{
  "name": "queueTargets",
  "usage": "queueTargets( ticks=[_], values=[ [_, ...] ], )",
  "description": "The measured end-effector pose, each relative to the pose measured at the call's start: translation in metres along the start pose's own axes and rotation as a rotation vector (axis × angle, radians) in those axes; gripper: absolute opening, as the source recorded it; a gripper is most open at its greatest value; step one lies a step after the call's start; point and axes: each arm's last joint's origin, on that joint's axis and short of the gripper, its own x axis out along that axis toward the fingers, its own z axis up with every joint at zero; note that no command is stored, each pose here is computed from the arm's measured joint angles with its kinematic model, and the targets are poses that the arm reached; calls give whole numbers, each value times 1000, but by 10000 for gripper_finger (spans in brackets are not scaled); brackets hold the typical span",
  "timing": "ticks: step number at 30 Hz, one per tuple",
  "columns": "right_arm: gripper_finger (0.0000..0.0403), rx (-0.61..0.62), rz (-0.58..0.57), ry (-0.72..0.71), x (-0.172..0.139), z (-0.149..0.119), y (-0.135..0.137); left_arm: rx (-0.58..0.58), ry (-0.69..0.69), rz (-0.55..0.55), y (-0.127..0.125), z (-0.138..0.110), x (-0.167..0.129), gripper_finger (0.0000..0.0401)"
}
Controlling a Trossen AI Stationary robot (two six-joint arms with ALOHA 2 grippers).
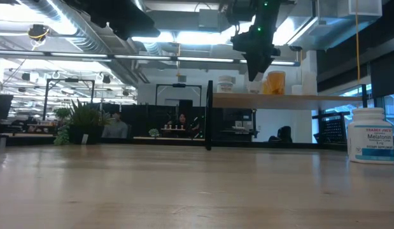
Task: Pick and place medicine bottles onto shelf by color
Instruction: Put the top green transparent pill bottle on the shelf aligned with the other green transparent pill bottle
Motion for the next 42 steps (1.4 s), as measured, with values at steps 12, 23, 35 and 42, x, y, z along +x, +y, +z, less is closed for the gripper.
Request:
queueTargets(
  ticks=[12,23,35,42],
  values=[
    [164,-5,6,8,0,-1,0,-2,0,0,0,0,0,180],
    [164,-5,7,5,0,0,0,-27,0,0,0,0,0,180],
    [164,-30,24,8,0,0,1,-27,0,0,0,0,0,180],
    [164,-38,41,12,0,-1,1,-27,0,0,0,0,0,180]
  ],
)
